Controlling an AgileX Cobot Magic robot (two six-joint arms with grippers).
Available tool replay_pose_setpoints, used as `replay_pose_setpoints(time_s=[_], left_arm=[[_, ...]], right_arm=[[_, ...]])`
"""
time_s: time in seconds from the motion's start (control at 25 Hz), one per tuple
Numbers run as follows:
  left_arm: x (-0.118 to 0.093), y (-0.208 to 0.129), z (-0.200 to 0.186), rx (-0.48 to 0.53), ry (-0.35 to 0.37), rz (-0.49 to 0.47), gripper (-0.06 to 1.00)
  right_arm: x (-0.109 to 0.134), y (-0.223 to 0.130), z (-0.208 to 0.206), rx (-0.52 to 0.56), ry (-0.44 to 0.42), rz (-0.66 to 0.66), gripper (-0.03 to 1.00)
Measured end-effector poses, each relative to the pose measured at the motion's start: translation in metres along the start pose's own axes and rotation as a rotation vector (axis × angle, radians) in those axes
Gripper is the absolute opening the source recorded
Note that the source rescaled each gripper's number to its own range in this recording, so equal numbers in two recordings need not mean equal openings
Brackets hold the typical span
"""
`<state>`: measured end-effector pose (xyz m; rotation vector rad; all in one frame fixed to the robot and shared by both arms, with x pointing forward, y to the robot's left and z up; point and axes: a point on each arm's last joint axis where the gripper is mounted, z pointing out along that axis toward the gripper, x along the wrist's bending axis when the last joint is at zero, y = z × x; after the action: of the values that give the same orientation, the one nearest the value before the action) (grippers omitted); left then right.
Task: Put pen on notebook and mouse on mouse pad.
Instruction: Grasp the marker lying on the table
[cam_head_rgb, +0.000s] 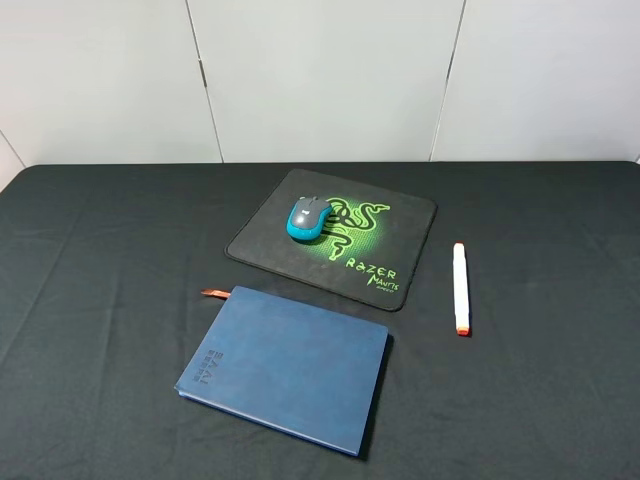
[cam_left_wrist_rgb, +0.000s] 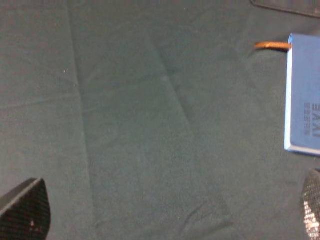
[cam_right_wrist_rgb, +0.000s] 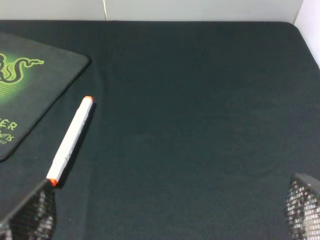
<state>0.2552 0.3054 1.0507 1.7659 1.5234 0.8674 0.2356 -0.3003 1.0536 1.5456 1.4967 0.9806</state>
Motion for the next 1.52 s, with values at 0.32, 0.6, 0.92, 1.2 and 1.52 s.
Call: replay_pose_setpoints(time_s=[0.32,0.6,0.92,1.2,1.52], left_arm=[[0.001,-0.006,-0.011,-0.091,0.005,-0.006,1.0],[0.001,-0.011,-0.018,-0.145,0.008,-0.01,1.0],[0.001,-0.011,-0.018,-0.145,0.011,-0.011,1.0],[0.001,-0.011,-0.018,-0.145,0.011,-0.011,1.0],[0.001,-0.011,-0.018,-0.145,0.011,-0.011,1.0]], right_arm=[[0.0,0.0,0.0,-0.001,0.0,0.0,1.0],[0.0,0.0,0.0,-0.001,0.0,0.0,1.0],[0.0,0.0,0.0,-0.001,0.0,0.0,1.0],[0.0,0.0,0.0,-0.001,0.0,0.0,1.0],[0.0,0.0,0.0,0.0,0.0,0.0,1.0]])
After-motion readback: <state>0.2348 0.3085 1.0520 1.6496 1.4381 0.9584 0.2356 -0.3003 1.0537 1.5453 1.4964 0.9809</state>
